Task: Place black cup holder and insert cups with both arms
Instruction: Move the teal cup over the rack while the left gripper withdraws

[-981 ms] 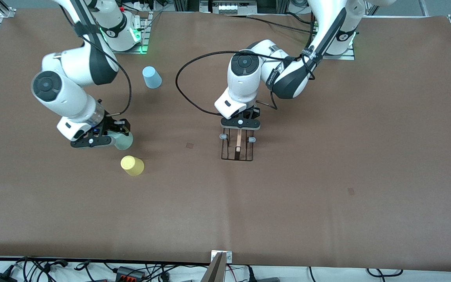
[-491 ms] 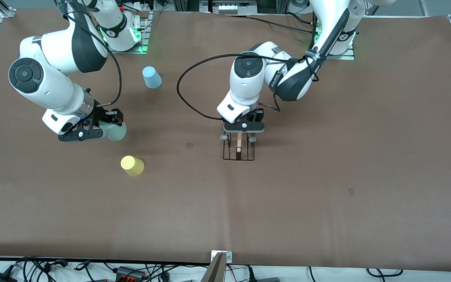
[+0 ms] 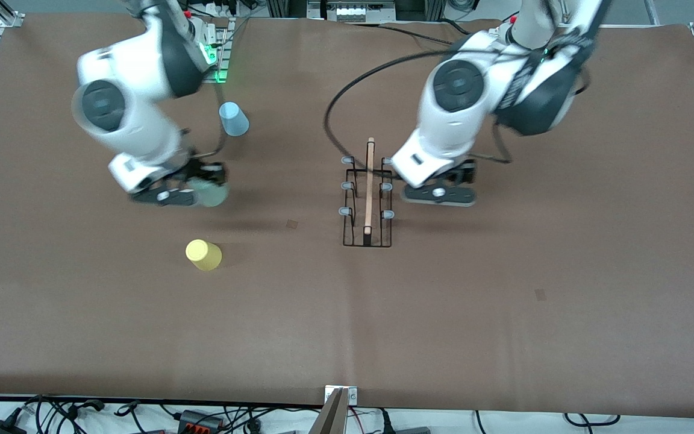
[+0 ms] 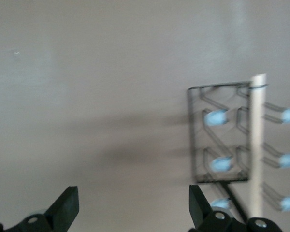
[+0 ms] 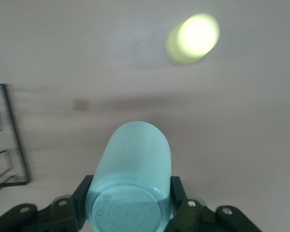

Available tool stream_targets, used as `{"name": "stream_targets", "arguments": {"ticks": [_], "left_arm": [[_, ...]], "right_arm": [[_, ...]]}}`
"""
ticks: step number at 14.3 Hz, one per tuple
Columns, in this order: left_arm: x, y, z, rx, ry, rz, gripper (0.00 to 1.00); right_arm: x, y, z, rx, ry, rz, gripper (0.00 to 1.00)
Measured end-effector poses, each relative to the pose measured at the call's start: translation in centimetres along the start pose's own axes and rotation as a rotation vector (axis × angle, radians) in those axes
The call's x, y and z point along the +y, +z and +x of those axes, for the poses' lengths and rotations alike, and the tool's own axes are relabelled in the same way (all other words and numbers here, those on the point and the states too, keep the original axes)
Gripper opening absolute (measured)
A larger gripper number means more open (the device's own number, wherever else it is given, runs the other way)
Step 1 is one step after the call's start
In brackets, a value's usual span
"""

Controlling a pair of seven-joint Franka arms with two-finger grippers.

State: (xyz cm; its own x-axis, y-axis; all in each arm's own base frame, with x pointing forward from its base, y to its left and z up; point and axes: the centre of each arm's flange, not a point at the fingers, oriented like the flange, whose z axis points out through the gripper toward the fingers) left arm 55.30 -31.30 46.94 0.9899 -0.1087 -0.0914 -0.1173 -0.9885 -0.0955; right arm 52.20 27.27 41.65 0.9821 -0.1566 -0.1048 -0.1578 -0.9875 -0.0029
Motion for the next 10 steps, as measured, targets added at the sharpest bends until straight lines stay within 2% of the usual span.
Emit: {"name": "stream_targets", "arguments": {"ticks": [3,6,8,10], "left_arm": [[-8.4,-2.8,1.0,-0.053,-0.033,0.011,1.0],[-15.7,-4.7,2.3,-0.057,-0.106,-0.006,1.0],[-20.3,-4.7,2.9,-0.06,-0.156,-0.016,1.0],[-24.2,-4.4,3.1,-0.066,-0.194,-0.024,1.0]], "right_arm": [[-10.0,0.5,-7.6,0.038,0.166,0.066,0.67],[-16.7,2.0,-13.3,0.052,0.266,0.139,0.67],[-19.6,4.0,-15.3,0.076,0.293,0.152,0.67],[-20.8,6.0,-15.7,0.089,0.306,0.146,0.67]]}}
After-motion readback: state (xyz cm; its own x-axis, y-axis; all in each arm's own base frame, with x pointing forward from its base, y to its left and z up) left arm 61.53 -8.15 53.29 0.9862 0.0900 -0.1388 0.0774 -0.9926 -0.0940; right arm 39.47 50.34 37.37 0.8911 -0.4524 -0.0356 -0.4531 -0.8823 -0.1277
